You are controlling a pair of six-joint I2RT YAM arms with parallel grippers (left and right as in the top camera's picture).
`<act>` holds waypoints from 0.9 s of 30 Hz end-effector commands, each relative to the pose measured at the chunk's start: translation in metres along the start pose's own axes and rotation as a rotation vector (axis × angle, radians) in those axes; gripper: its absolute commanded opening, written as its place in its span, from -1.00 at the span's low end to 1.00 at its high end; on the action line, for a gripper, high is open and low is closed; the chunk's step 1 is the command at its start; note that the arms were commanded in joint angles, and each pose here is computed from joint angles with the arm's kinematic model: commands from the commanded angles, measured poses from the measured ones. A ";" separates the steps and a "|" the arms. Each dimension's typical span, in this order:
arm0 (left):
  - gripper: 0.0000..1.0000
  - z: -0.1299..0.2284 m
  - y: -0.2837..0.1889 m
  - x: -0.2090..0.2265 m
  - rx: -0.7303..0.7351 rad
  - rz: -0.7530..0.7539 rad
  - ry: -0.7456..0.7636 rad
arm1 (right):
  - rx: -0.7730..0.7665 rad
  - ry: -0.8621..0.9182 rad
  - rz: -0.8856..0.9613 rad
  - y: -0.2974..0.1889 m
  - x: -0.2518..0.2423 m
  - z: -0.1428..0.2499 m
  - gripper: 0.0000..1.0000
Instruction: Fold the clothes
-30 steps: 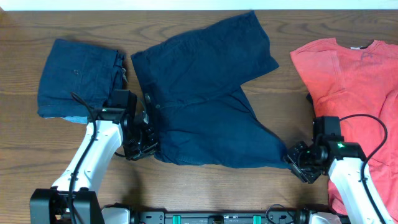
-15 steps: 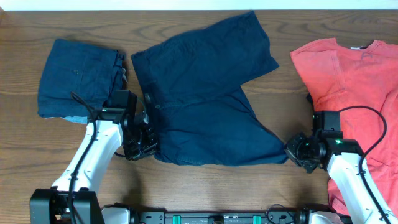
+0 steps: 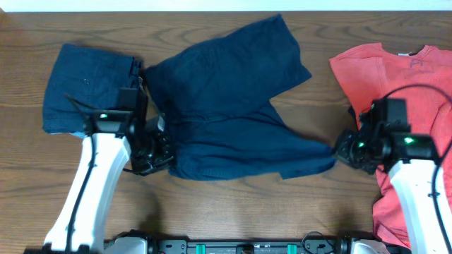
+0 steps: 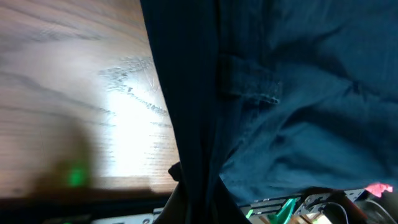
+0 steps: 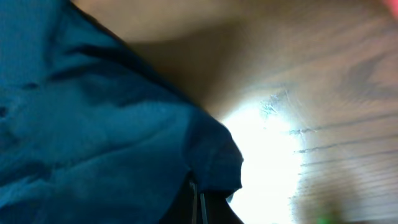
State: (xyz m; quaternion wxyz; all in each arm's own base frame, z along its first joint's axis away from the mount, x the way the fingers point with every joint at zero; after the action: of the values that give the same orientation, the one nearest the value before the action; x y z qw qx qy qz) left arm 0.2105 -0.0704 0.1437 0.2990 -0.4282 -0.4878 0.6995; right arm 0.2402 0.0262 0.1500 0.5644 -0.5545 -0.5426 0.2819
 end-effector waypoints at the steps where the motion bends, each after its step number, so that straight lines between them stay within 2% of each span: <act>1: -0.88 -0.001 -0.035 0.002 -0.129 -0.029 0.061 | -0.095 -0.107 -0.015 -0.038 0.016 -0.020 -0.97; 9: -0.88 0.028 -0.080 0.005 -0.249 0.016 0.097 | -0.297 -0.263 0.012 -0.118 0.037 -0.055 -0.97; 16: -0.88 0.055 -0.088 0.011 -0.239 0.050 0.086 | -0.436 -0.339 0.024 -0.173 0.050 -0.068 -0.97; 20: -0.88 0.074 -0.089 0.007 -0.189 0.109 0.091 | -0.463 -0.362 0.024 -0.182 0.053 -0.070 -0.98; 27: -0.88 0.081 -0.080 0.014 -0.142 0.087 0.053 | -0.474 -0.365 0.003 -0.171 0.060 -0.092 -0.98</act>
State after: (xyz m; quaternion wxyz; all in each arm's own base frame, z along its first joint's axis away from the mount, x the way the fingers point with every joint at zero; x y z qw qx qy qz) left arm 0.1347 -0.0768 0.2361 0.2353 -0.5118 -0.4820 0.6711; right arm 0.2754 0.0273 0.3436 0.3420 -0.5801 -0.7028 0.2294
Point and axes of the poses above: each gripper's point midway between its finger pads, its own y axis out along the fingers, its own x axis along the line the jaws close on, z = x × y, the point moved 1 cm from there along -y, back along the fingers, and after that the axes turned 11 degrees about -y, right-handed, at the moved point
